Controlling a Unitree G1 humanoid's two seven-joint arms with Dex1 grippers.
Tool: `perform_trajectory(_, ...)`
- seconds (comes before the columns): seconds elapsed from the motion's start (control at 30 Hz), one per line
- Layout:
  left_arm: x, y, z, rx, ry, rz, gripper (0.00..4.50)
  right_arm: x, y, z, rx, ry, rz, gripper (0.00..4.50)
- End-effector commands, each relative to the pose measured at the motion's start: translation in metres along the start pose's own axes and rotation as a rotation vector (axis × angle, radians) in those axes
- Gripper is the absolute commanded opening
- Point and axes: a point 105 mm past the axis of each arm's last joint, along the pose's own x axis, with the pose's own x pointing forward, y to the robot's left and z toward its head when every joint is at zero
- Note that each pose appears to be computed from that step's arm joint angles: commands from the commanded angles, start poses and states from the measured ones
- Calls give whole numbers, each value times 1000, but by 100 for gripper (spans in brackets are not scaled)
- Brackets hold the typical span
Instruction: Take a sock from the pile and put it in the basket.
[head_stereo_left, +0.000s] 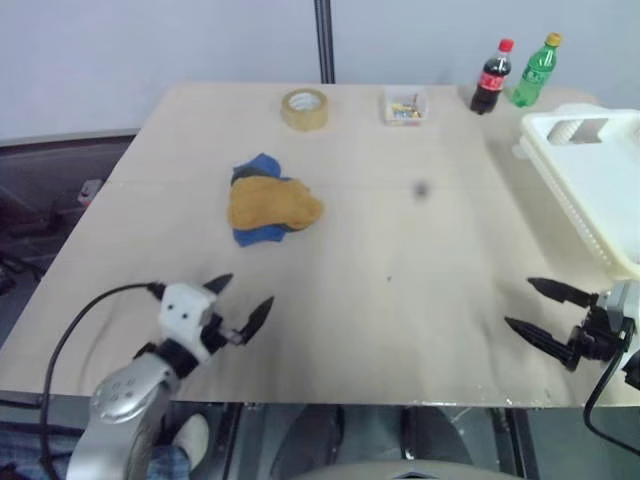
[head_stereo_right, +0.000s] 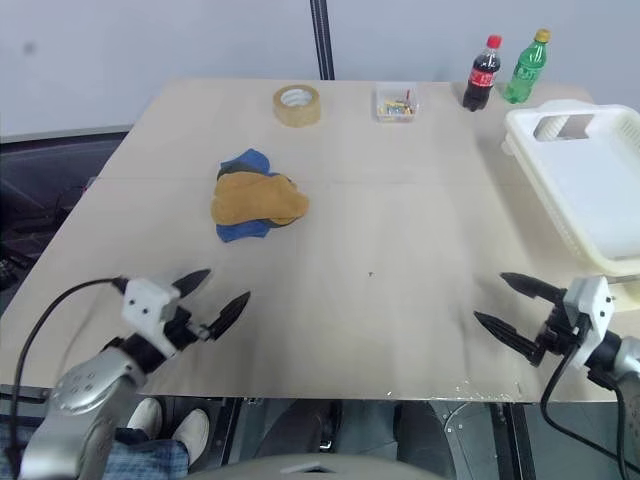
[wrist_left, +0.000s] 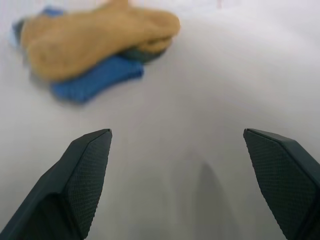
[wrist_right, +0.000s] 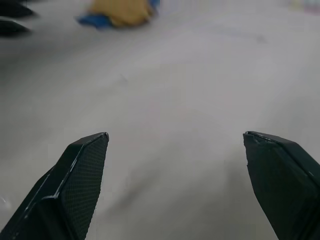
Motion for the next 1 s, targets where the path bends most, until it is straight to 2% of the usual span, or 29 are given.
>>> perform_trajectory(0.03,18,4,8,36,-25,49,450,18,13,26,-31,-88,53,446)
perform_trajectory(0.17,34,10,21,34,-87,57,450,31,22,41,-43,-141,70,446)
perform_trajectory(0.37,54,14,23,26,-89,33,450,37,26,47,-36,-153,70,446)
perform_trajectory(0.47,77,12,24,24,-81,33,450,38,31,46,-25,-149,87,446)
perform_trajectory(0.67,125,-4,54,36,-169,21,450,38,38,47,-21,-141,81,446)
perform_trajectory(1.0,168,-2,50,121,-54,150,450,34,42,43,-32,-115,40,446)
